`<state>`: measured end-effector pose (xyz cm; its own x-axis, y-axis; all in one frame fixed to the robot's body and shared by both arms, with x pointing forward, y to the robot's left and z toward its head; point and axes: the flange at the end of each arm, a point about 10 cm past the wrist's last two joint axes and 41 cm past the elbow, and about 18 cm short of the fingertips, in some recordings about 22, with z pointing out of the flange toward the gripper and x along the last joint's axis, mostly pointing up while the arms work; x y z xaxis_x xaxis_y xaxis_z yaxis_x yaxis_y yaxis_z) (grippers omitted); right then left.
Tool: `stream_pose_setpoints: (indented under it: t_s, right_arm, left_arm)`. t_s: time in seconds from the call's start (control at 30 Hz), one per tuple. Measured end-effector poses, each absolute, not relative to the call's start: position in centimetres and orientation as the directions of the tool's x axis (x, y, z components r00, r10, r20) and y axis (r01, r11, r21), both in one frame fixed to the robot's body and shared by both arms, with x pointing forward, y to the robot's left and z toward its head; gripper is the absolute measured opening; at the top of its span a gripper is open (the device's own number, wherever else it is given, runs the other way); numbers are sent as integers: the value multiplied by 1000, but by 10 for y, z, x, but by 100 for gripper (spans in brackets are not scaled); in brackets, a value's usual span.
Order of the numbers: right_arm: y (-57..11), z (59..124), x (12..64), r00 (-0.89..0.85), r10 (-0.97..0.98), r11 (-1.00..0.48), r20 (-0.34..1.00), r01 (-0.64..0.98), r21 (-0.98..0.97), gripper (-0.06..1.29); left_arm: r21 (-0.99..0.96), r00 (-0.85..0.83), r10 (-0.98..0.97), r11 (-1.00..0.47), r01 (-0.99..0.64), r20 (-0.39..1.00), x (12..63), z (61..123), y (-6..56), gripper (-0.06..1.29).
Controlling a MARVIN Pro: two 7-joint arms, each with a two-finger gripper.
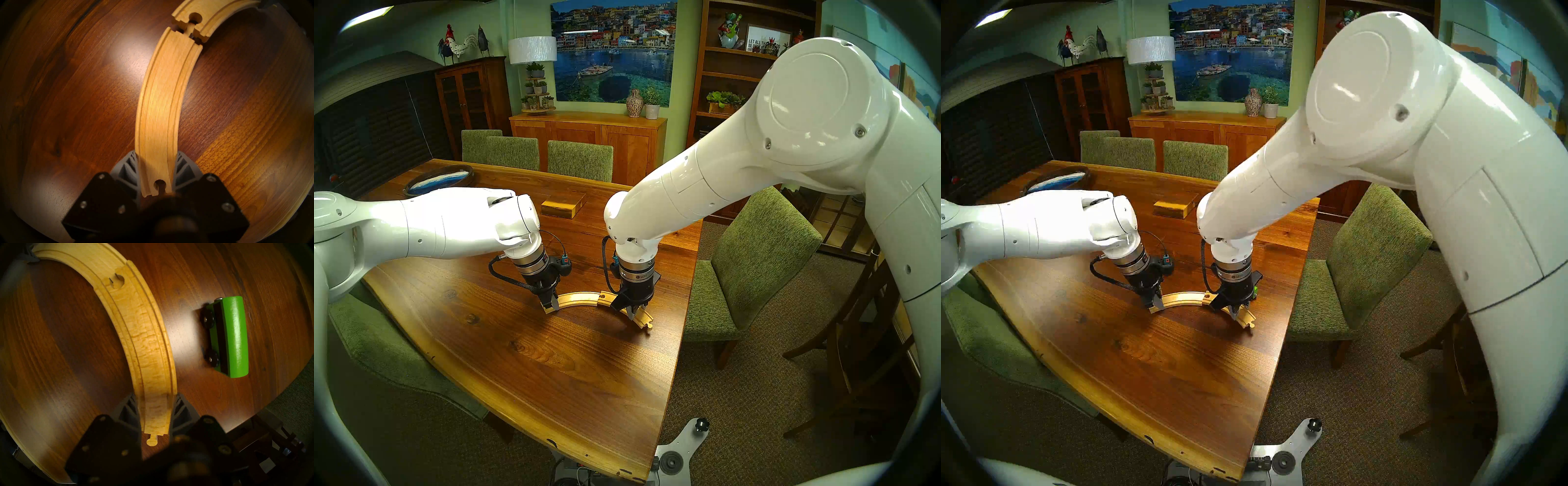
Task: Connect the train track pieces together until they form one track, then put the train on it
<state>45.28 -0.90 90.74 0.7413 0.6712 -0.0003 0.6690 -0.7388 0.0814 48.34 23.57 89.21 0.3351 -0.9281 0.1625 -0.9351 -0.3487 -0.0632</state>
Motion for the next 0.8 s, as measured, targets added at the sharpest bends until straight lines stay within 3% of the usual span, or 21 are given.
stream_pose_setpoints:
  t_s: [0.8]
  right_arm:
    - [-8,908,453,726,687,-725,-1,686,57,15]
  left_arm:
    - [-64,334,-928,-348,-935,163,484,892,236,22]
